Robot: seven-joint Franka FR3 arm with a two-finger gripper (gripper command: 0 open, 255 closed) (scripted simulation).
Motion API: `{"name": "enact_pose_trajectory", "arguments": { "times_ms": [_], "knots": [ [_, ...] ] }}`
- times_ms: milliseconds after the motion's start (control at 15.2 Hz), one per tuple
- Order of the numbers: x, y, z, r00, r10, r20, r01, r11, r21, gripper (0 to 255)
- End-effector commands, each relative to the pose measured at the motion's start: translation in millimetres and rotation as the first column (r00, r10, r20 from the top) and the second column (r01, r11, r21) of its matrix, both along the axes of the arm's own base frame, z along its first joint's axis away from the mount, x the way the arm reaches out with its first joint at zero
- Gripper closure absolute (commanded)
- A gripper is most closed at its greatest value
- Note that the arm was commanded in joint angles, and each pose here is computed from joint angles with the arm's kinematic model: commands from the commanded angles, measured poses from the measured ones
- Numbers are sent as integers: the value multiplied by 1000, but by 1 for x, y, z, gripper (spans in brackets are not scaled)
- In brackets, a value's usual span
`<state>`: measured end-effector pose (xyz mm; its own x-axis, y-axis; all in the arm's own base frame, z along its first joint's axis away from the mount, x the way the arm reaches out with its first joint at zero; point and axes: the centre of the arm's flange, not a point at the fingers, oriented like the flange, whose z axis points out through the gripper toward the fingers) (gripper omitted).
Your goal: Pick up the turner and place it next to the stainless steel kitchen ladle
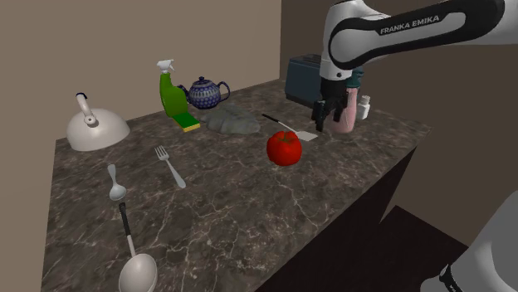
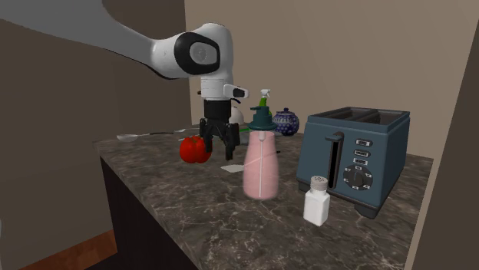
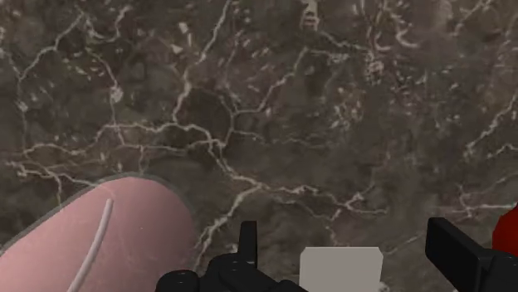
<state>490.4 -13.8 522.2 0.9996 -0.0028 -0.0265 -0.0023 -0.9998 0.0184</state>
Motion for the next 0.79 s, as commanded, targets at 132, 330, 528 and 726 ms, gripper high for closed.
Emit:
{"name": "enact_pose_trajectory", "arguments": {
  "times_ms": [132, 330, 528, 726],
  "knots": [
    [47, 5, -7, 1000, -5, 26, 5, 1000, 5, 0],
    [83, 7, -12, 999, -9, 46, 9, 1000, 9, 0],
    [119, 9, -15, 998, -13, 65, 12, 1000, 13, 0],
    [156, 11, -18, 996, -17, 84, 16, 1000, 17, 0]
  ]
}}
